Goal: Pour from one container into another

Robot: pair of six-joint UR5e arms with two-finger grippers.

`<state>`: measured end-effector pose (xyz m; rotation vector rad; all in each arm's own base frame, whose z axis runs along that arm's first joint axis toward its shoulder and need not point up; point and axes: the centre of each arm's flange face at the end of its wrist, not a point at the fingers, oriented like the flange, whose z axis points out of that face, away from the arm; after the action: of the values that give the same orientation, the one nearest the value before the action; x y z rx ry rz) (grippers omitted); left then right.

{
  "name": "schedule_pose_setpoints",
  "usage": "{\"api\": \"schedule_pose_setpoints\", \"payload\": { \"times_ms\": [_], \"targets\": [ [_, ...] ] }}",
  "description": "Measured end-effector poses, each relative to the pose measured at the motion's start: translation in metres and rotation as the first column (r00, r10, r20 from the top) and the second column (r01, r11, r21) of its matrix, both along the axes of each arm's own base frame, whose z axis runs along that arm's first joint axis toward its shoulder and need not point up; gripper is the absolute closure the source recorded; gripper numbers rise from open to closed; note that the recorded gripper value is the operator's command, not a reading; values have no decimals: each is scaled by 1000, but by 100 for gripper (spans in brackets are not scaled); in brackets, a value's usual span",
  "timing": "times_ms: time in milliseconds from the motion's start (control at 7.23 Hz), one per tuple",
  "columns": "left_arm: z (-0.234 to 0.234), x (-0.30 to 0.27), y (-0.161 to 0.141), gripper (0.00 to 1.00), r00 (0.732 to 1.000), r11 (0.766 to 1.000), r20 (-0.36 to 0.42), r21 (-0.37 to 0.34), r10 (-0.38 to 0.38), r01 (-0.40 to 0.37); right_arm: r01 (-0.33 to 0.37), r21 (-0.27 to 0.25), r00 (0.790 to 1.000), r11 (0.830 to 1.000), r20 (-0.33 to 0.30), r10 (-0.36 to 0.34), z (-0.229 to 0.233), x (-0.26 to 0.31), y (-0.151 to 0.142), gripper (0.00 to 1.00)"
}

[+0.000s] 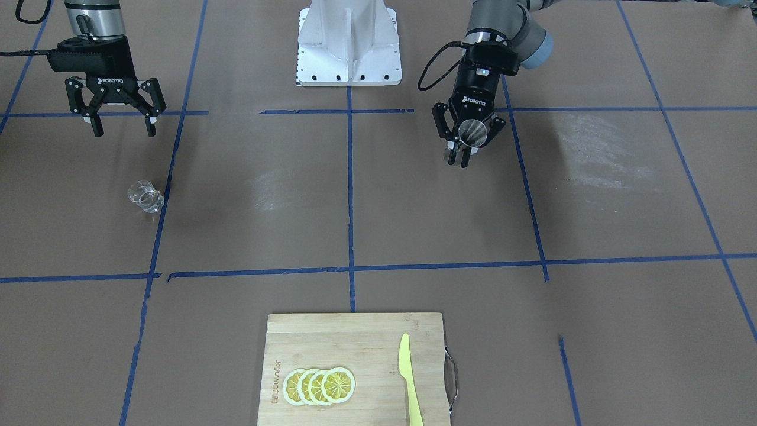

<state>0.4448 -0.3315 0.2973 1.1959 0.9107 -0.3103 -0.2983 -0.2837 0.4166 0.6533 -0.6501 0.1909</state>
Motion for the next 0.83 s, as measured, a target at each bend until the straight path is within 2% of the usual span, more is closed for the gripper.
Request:
{"api": "schedule_pose_setpoints", "payload": {
  "times_ms": [277, 830],
  "targets": [
    [3, 0, -6, 100, 1000, 1000, 22, 4, -5, 5, -46, 84, 999, 995, 5, 46, 28, -19, 2, 0],
    [4, 0, -8, 100, 1000, 1000, 26, 4, -8, 8, -120, 211, 993, 970, 9, 121, 63, -38, 11, 0]
  ]
}}
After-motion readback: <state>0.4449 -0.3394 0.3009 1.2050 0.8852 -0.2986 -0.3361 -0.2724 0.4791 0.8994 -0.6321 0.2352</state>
